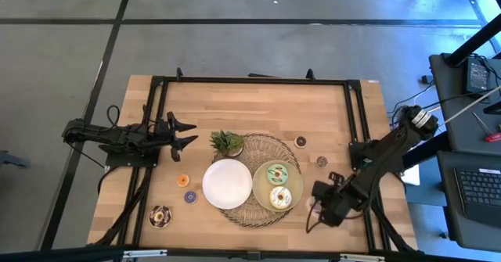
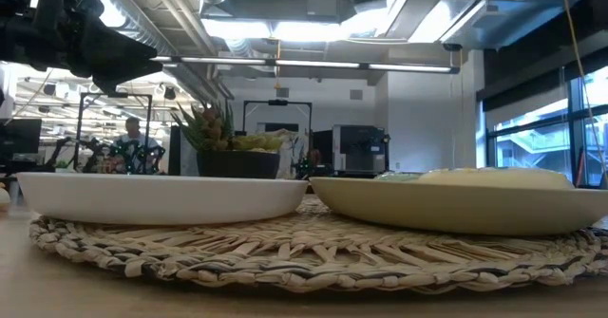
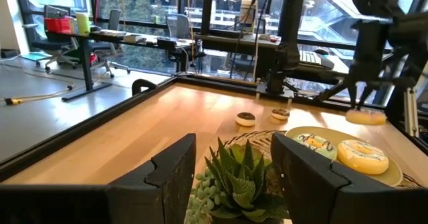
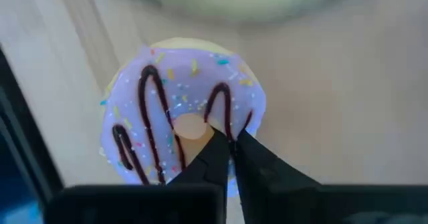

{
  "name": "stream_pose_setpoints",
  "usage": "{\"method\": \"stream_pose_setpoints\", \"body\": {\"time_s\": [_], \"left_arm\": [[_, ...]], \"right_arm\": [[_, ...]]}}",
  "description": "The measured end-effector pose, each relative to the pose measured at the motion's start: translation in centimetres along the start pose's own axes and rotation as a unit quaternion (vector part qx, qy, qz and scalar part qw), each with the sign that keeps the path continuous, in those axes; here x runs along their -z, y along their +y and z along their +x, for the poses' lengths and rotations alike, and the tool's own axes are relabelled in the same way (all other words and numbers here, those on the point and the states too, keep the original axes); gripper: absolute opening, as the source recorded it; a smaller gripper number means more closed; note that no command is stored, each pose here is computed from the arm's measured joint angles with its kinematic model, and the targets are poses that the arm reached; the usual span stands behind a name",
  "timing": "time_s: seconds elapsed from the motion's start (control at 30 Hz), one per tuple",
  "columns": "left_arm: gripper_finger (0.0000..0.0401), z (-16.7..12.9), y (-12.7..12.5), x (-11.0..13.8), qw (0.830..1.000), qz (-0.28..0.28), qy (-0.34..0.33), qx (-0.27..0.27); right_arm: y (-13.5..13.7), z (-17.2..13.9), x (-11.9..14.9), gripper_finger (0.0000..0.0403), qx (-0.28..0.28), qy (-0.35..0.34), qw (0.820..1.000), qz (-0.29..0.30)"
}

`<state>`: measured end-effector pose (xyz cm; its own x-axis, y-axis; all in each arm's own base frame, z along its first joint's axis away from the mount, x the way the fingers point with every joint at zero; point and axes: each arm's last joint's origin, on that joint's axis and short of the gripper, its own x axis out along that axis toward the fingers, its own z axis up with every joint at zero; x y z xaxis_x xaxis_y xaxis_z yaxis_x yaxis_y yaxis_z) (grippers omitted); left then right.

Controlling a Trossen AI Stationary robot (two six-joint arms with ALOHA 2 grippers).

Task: Pick & Place donuts
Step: Put the big purple donut on the brown plate

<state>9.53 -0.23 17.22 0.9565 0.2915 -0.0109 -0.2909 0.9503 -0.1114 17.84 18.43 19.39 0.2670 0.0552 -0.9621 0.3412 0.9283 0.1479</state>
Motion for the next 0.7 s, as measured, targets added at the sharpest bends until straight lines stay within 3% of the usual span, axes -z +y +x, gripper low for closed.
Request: {"method": "stream_pose_setpoints", "body": {"time_s": [0.27,0.43,0.7], "left_arm": [[0.0191,0.0,0.0,0.0,1.000,0.000,0.000,-0.001],[0.0189,0.0,0.0,0.0,1.000,0.000,0.000,-0.001],[0.0190,0.0,0.0,0.0,1.000,0.000,0.000,-0.001]], "right_arm": [[-2.2,-1.1,-5.0,0.0015,0.054,-0.158,0.985,-0.046],[-2.5,0.2,-7.3,0.0019,0.054,-0.168,0.982,-0.060],[-2.5,2.5,-7.6,0.0020,0.085,-0.146,0.983,-0.077]]}}
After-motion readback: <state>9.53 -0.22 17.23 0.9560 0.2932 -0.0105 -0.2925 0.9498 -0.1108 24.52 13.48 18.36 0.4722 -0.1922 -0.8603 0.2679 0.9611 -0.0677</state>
